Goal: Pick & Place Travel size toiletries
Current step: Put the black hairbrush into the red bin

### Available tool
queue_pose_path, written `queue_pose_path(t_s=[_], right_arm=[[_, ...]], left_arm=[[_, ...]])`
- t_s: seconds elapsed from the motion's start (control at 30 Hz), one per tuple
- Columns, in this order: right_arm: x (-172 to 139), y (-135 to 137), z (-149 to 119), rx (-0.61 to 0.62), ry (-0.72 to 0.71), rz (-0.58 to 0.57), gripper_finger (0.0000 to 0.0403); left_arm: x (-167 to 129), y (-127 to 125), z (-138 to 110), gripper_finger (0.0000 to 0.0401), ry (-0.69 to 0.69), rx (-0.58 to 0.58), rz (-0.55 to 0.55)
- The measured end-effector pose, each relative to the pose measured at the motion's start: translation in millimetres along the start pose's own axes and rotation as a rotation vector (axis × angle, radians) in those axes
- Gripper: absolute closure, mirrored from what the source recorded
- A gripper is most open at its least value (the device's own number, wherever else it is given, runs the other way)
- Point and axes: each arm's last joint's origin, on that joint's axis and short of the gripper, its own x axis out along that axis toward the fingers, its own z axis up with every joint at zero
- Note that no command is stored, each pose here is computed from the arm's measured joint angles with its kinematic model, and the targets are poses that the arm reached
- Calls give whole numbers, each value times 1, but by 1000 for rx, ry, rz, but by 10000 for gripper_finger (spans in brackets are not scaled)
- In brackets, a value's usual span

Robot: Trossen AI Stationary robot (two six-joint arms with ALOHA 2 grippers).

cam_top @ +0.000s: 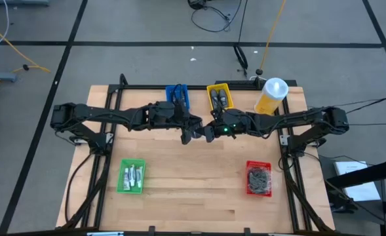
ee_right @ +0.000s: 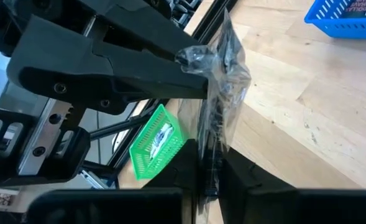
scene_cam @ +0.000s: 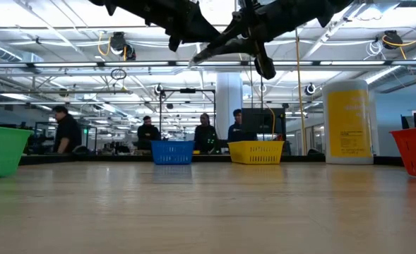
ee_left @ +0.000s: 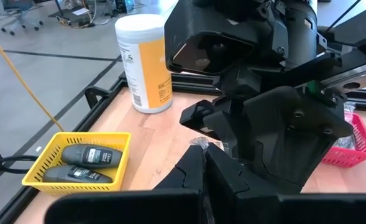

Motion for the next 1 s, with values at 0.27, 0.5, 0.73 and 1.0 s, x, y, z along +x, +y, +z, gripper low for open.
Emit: queue_pose_path(t_s=[0.27,0.5,0.73,1.0], right_arm=[[-6,-8,-6,-5,82,-105,381],[-45,-8,-16,-57,224,-245,381],[-114,7,-35,-81,367,-276,381],[-166,13,-56,28,345,-264,381]], left_arm=[[-1,-1,1,366,-9,-4,-6],[-3,-5,2,263,-4,-129,-32],[-43,-2,26,203,-60,-163,-69],[-116,5,43,199,-68,-162,-72]])
